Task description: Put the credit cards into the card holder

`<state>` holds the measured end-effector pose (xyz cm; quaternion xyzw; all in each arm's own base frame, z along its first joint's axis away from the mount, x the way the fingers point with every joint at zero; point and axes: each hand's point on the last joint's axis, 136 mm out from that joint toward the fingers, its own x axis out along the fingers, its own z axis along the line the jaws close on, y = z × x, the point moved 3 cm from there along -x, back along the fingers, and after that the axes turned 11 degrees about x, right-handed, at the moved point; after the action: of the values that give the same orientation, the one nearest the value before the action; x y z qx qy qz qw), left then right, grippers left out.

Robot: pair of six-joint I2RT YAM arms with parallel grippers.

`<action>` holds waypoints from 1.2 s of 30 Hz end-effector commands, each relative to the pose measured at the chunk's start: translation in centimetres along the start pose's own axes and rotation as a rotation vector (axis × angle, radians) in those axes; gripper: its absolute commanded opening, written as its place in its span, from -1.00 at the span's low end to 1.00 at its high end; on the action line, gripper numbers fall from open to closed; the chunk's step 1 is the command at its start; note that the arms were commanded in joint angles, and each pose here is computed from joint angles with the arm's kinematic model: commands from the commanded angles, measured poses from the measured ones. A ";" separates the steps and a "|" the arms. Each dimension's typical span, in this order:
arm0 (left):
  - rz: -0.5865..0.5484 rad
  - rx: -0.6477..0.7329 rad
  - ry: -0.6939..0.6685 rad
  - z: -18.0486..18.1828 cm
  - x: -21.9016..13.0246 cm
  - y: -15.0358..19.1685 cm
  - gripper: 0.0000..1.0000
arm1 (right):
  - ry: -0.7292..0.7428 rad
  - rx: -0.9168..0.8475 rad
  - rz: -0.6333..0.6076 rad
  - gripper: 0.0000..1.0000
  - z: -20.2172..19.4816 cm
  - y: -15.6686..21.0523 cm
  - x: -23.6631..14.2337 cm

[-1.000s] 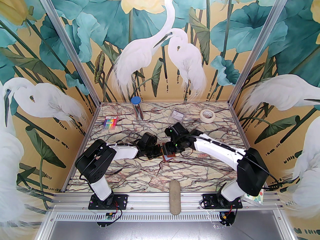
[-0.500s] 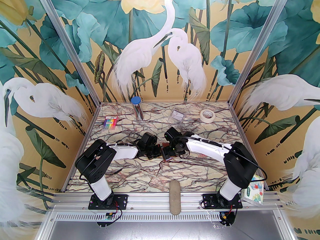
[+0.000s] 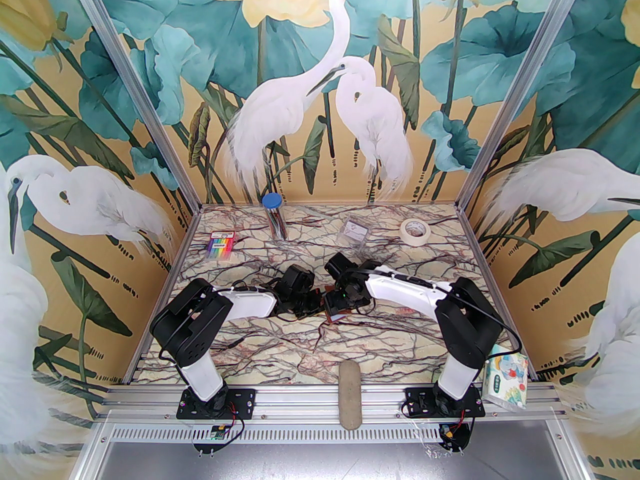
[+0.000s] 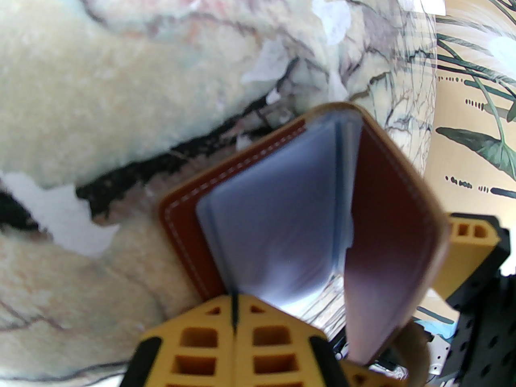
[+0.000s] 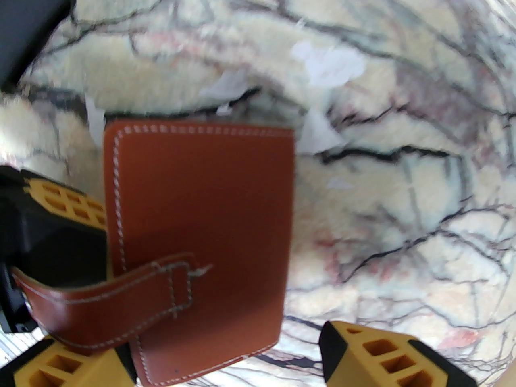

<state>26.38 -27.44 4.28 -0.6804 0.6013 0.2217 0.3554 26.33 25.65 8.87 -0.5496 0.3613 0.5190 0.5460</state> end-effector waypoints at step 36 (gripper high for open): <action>0.011 0.006 -0.023 0.6 0.5 0.4 -0.89 | 0.210 0.266 0.039 0.42 -11.9 0.6 4.3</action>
<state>26.42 -27.47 4.26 -0.6812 0.6010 0.2200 0.3556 29.05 16.00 4.25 -0.4916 0.4670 0.4344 0.5929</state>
